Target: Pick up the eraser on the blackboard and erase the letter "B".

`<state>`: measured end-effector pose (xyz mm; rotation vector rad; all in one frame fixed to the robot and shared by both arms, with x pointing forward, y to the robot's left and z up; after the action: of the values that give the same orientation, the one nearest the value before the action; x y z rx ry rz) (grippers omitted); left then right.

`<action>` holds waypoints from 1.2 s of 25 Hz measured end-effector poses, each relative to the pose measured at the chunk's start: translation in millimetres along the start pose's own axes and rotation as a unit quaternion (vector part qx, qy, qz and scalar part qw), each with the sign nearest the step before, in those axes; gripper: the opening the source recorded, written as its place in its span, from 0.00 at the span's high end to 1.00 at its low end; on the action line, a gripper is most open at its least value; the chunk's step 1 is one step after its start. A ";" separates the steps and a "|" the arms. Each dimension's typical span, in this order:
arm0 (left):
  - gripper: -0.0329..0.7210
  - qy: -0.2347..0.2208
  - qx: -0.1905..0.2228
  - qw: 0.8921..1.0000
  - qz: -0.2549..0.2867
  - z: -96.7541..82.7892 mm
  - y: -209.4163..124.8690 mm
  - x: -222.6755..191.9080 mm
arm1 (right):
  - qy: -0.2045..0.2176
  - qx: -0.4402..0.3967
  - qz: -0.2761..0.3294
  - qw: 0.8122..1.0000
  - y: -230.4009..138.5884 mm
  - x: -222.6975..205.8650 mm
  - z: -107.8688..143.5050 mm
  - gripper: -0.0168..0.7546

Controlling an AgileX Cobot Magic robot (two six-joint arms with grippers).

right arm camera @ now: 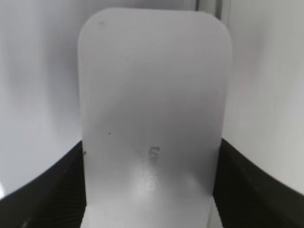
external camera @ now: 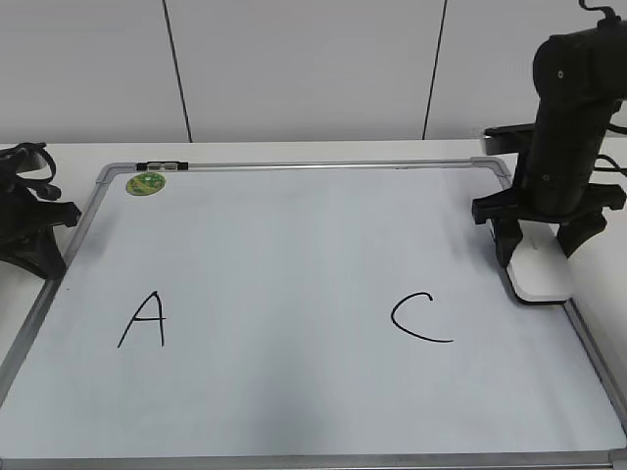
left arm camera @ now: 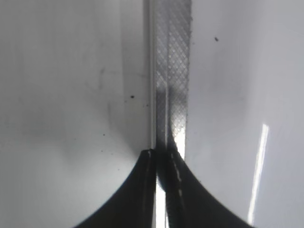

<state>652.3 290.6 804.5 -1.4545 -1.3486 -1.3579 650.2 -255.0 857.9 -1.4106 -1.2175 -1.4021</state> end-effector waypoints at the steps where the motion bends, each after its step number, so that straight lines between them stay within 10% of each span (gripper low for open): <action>1: 0.92 0.000 0.000 1.000 0.000 0.0 0.0 0.0 | -0.001 0.001 0.003 1.000 -0.5 -2.7 0.1 0.29; 22: 0.89 0.000 0.000 1.000 0.000 0.0 0.0 0.0 | -0.017 0.006 0.035 0.999 -4.3 -2.4 -2.5 0.22; 30: 0.46 -0.001 -0.008 1.000 0.001 1.5 8.5 3.4 | -0.007 0.025 0.010 1.000 14.5 21.8 2.2 0.22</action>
<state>660.6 291.1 808.7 -1.4666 -1.3396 -1.3693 663.2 -254.1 880.8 -1.3966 -1.2357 -1.3428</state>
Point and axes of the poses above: a point on each arm's last joint axis where the gripper is mounted, x pointing back along that axis away from the gripper, z along the wrist's bending axis when the last joint is at zero, y = z × x, the point moved 9 cm from there along -x, pointing out along that axis toward the gripper, and after that the axes turned 15 degrees about -x, right-handed, at the moved point
